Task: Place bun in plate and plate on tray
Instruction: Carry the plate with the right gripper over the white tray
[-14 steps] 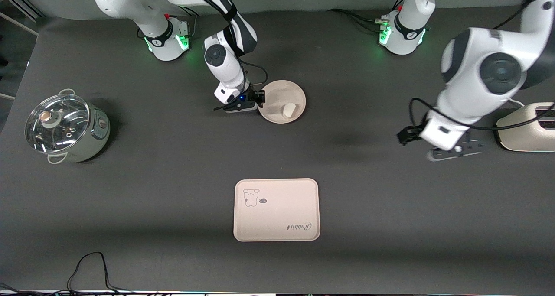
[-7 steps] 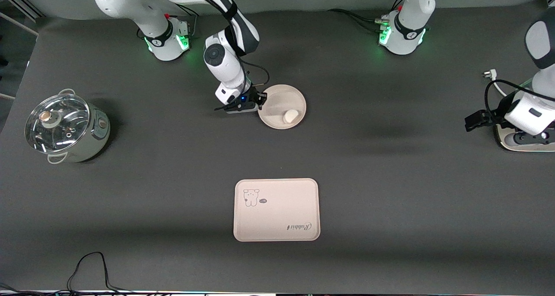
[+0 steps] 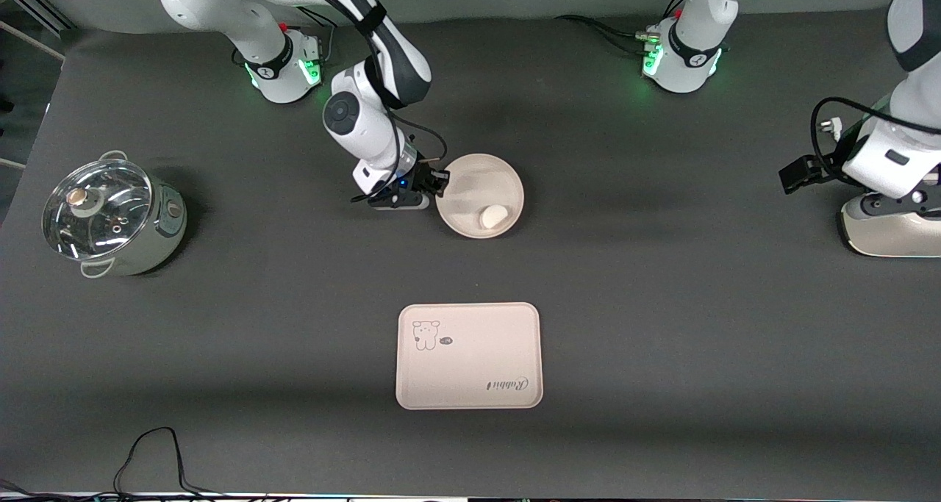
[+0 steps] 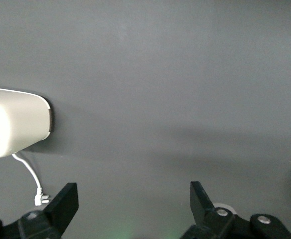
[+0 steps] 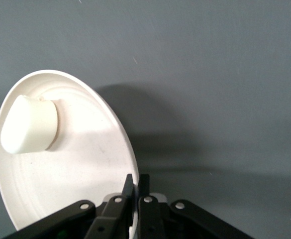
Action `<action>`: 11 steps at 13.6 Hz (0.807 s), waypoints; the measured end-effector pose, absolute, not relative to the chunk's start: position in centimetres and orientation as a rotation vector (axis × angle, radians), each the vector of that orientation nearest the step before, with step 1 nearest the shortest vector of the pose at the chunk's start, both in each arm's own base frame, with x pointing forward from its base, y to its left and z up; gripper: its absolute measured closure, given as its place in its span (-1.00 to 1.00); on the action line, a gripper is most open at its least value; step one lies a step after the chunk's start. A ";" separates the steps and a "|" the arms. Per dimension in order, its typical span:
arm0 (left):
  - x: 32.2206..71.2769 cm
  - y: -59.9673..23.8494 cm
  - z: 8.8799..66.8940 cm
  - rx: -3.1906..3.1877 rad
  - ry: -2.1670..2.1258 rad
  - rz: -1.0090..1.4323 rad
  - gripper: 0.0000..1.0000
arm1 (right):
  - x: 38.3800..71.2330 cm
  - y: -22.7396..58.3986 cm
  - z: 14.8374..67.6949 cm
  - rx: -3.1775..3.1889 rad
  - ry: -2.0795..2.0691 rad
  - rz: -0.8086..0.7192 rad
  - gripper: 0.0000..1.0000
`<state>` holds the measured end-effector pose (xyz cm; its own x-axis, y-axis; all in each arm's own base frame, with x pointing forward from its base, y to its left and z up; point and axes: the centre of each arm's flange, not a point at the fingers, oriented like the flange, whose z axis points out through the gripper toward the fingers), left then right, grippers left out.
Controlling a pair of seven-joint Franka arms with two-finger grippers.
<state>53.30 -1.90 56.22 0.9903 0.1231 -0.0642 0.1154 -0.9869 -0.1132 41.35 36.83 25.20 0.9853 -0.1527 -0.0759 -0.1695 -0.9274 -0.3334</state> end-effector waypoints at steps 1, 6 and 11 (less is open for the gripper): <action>53.4 -1.8 57.2 -3.024 -0.189 0.082 -1.00 | 42.9 36.7 26.7 -2.767 0.240 0.041 0.90; 54.4 -0.1 55.8 -3.016 -0.207 0.155 -1.00 | 52.2 36.2 35.2 -2.760 0.147 -0.115 0.90; 56.5 -0.6 52.4 -3.002 -0.184 0.240 -1.00 | 62.4 37.0 37.3 -2.780 0.131 -0.217 0.90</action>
<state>56.50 -0.64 52.43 0.9800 0.1307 -0.1499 0.1110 -0.9849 -0.1329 62.37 37.00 37.34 0.9840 -0.1173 0.1343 -0.0640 -0.9352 -0.3482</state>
